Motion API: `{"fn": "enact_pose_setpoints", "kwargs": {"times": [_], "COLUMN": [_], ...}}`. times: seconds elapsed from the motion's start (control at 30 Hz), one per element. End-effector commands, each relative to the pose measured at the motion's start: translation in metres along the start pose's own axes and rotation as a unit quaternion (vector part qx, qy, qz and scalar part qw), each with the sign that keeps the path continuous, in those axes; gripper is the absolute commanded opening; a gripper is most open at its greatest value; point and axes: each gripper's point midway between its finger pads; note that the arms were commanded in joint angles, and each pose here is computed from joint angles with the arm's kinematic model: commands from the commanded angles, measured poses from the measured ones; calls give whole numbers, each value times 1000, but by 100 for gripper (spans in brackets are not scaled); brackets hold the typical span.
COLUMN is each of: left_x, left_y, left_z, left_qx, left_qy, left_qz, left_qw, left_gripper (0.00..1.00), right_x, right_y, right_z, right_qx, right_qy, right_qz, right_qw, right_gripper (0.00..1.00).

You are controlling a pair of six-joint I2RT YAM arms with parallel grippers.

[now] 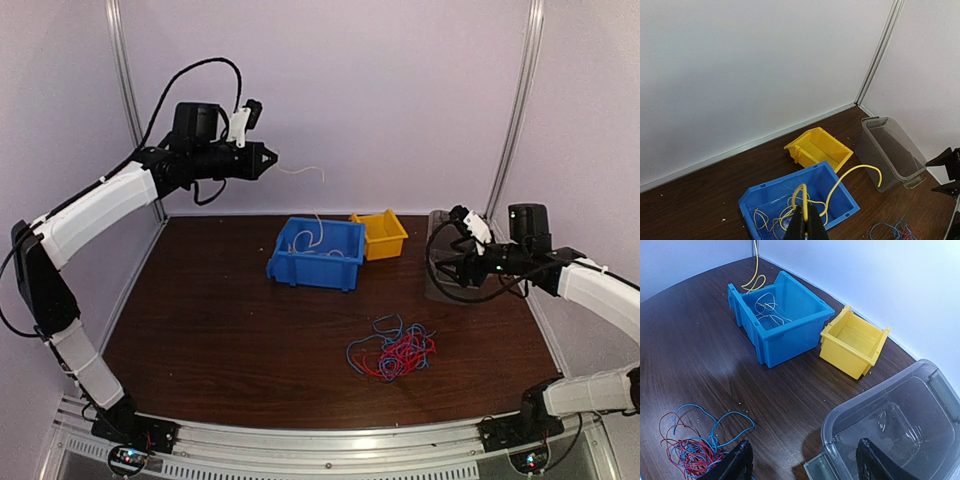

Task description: Untangle the cables

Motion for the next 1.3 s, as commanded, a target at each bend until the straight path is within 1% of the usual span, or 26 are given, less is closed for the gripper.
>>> {"fn": "enact_pose_setpoints", "kwargs": {"times": [0.0, 0.1, 0.3, 0.43, 0.5, 0.53, 0.6, 0.63, 0.73, 0.83, 0.97, 1.07, 1.13, 1.27], "left_x": [-13, 4, 35, 51, 59, 62, 69, 72, 72, 67, 62, 58, 59, 69], "left_y": [-13, -20, -19, -23, -24, -24, -24, -24, -23, -24, -28, -40, -53, -104], "left_z": [14, 31, 62, 76, 81, 84, 88, 90, 89, 83, 73, 63, 57, 45], "left_qx": [31, 43, 37, 45, 48, 49, 51, 50, 46, 46, 50, 57, 64, 107], "left_qy": [-28, -9, 30, 47, 57, 62, 76, 82, 88, 84, 78, 74, 74, 69], "left_qz": [-5, -12, -29, -37, -41, -42, -45, -46, -45, -41, -33, -12, 11, 94], "left_qw": [999, 999, 998, 997, 996, 996, 995, 994, 994, 995, 995, 996, 995, 987], "left_gripper": [0, 0, 0, 0, 5, 10, 27, 34, 45, 49, 50, 50, 51, 51], "right_x": [-6, -5, -2, -1, -1, -1, 0, 0, 1, 2, 3, 5, 5, 7], "right_y": [2, 3, 4, 4, 4, 4, 4, 4, 5, 5, 5, 5, 5, 5], "right_z": [-3, -2, -2, -2, -2, -2, -2, -2, -1, 0, 1, 2, 2, 4], "right_qx": [-5, -7, -9, -11, -11, -11, -11, -11, -13, -14, -17, -17, -18, -20], "right_qy": [-15, -13, -11, -9, -9, -9, -8, -8, -6, -5, -3, 0, 1, 4], "right_qz": [-16, -16, -20, -20, -21, -22, -21, -22, -22, -23, -24, -22, -23, -22], "right_qw": [1000, 1000, 1000, 1000, 1000, 1000, 1000, 1000, 1000, 1000, 1000, 1000, 1000, 1000], "right_gripper": [72, 72, 72, 72, 72, 72, 72, 72, 72, 72, 72, 72, 72, 72]}}
Point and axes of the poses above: each gripper's point midway between its finger pads, its own z axis out along the fingers, its own y axis along the line the jaws close on, x = y × z, and after that the axes turned 11 degrees about z, right-handed
